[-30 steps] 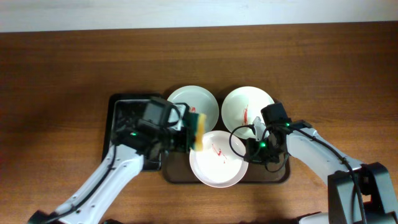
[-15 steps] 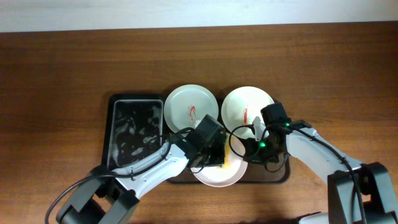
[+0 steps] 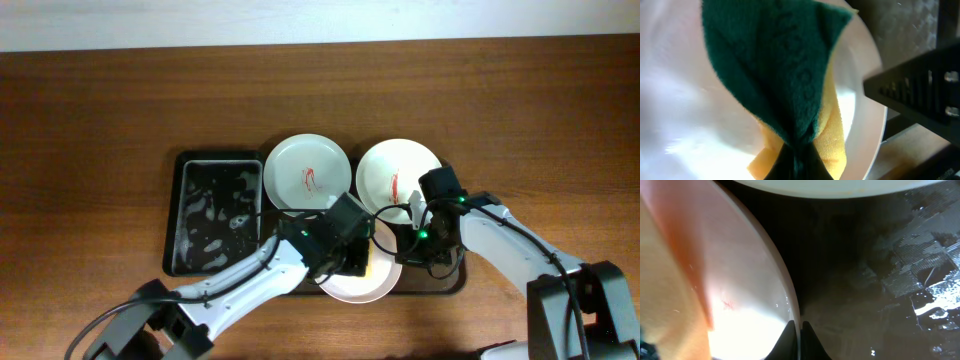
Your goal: Clean dirty plates on tray and stack at the side
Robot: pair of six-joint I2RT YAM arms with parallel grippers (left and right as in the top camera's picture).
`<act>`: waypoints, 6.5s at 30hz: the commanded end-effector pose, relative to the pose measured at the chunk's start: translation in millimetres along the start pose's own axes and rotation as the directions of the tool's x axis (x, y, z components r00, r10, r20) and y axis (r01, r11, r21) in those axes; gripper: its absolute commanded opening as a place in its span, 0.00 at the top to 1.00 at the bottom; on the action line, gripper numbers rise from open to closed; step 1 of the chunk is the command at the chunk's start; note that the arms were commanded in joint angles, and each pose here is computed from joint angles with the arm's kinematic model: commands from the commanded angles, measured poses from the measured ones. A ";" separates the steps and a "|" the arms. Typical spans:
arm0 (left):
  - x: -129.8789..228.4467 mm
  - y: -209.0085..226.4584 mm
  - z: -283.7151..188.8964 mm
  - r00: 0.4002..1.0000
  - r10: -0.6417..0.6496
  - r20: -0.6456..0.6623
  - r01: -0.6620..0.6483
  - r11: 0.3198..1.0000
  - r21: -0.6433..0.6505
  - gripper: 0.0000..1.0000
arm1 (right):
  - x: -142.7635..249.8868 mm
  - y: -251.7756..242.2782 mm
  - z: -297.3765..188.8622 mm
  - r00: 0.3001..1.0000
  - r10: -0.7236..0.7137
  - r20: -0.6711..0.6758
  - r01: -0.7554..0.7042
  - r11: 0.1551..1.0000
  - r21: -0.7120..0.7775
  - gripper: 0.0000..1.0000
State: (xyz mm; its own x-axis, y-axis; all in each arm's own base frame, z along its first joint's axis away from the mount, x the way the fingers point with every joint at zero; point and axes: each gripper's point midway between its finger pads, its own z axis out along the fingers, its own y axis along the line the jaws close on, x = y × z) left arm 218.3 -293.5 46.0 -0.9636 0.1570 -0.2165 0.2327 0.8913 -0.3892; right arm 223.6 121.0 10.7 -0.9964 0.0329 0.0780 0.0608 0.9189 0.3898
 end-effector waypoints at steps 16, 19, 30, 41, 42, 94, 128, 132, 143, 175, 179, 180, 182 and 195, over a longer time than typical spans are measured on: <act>-19.1 -8.8 -33.8 0.991 0.115 0.068 -0.118 0.992 0.035 1.00 | 0.6 -3.7 0.0 1.000 -0.009 -0.004 0.009 1.000 0.028 0.96; -9.9 -10.5 -21.3 0.996 0.075 0.046 -0.075 0.997 0.004 1.00 | 0.5 -3.7 0.0 1.000 -0.009 -0.004 0.009 1.000 0.029 0.96; 6.2 -25.1 25.0 0.999 0.016 -0.036 -0.014 0.999 0.048 1.00 | 0.5 -3.7 0.0 1.000 -0.009 -0.004 0.009 1.000 0.029 0.96; 12.9 8.5 23.9 1.000 -0.009 -0.022 0.006 0.991 -0.135 1.00 | 0.5 -3.7 0.0 1.000 -0.009 -0.004 0.009 1.000 0.029 0.96; 11.7 20.6 21.9 1.000 -0.010 -0.007 0.008 0.981 -0.195 1.00 | 0.6 -3.7 0.0 1.000 -0.009 -0.004 0.009 1.000 0.029 0.96; -33.7 270.5 -74.6 0.965 -0.258 0.040 0.248 0.856 -0.454 0.21 | -45.0 107.6 -231.1 0.424 -0.749 0.509 -0.213 0.464 0.860 0.96; -29.6 266.0 -72.8 0.960 -0.280 0.026 0.264 0.862 -0.433 0.93 | -105.9 -15.4 -154.1 0.923 0.047 0.382 0.033 0.979 -0.201 0.35; -29.7 265.4 -72.5 0.959 -0.281 0.026 0.265 0.863 -0.429 1.00 | -104.6 56.4 -116.3 0.918 -0.171 0.358 0.213 0.974 -0.081 0.35; -23.4 257.0 -69.6 0.955 -0.296 -0.008 0.269 0.880 -0.391 0.46 | -120.3 104.0 23.4 0.961 -0.121 0.247 0.123 0.992 0.008 0.65; -24.7 257.1 -69.5 0.956 -0.294 -0.004 0.269 0.881 -0.390 0.73 | -58.0 49.1 11.8 0.999 -0.022 0.046 0.010 0.970 0.245 0.96; -25.4 256.4 -69.0 0.957 -0.290 -0.003 0.266 0.882 -0.389 0.92 | -58.1 49.1 11.8 0.999 -0.023 0.046 0.011 0.970 0.245 0.96; -25.7 256.3 -69.0 0.957 -0.289 -0.002 0.265 0.882 -0.389 1.00 | -58.1 49.1 11.8 0.999 -0.023 0.046 0.011 0.970 0.245 0.96; -33.8 255.6 -72.5 0.960 -0.281 0.021 0.267 0.884 -0.384 1.00 | -57.2 48.7 11.7 0.999 -0.021 0.043 0.010 0.969 0.246 0.96; -115.4 226.2 -205.3 0.883 0.032 0.469 0.220 0.853 -0.473 1.00 | -53.9 46.8 11.4 0.999 -0.016 0.030 0.008 0.967 0.254 0.96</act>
State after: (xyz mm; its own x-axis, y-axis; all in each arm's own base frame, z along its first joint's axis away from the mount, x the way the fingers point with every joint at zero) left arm 343.8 -31.6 128.9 -0.8602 -0.1023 -0.4997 -0.0876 0.9948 -0.0530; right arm 284.0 168.5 12.7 -0.9984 0.0372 0.0436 0.0435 0.9868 0.1558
